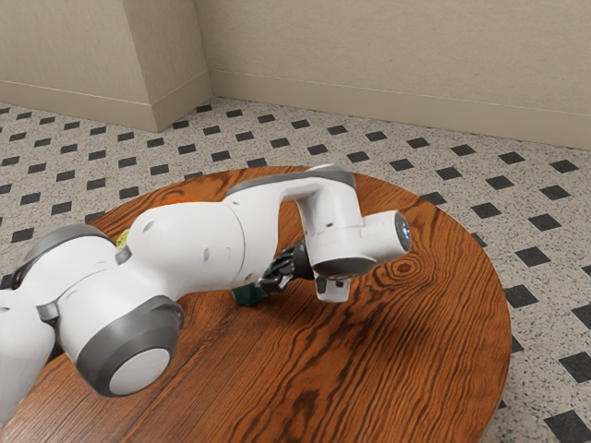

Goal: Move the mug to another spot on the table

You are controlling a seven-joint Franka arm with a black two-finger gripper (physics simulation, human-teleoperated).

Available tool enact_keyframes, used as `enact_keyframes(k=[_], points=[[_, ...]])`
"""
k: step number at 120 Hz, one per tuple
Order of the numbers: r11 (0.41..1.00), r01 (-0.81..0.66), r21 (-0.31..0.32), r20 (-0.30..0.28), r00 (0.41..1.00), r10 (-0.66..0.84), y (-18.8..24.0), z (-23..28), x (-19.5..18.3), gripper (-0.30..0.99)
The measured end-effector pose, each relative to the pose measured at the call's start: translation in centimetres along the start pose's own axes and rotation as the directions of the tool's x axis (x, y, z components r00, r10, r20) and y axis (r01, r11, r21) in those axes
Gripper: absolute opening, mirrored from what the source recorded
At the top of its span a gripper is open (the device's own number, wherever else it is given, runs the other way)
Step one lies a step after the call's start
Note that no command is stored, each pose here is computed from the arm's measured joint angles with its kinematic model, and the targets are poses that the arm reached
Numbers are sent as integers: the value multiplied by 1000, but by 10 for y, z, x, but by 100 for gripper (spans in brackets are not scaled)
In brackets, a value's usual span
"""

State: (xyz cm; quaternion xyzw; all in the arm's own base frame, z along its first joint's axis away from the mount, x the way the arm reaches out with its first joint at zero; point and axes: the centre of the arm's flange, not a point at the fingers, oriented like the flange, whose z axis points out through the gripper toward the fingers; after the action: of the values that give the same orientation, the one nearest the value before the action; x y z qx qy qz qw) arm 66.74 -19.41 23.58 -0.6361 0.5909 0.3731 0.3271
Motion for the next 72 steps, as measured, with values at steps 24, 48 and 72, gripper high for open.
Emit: enact_keyframes(k=[24,48,72], points=[[1000,0,-6,-11,1000,0,0,1,1,52],[1000,10,4,-71,997,-10,-1,-8,2,62],[995,100,-3,-325,941,-95,-3,-63,-54,67]])
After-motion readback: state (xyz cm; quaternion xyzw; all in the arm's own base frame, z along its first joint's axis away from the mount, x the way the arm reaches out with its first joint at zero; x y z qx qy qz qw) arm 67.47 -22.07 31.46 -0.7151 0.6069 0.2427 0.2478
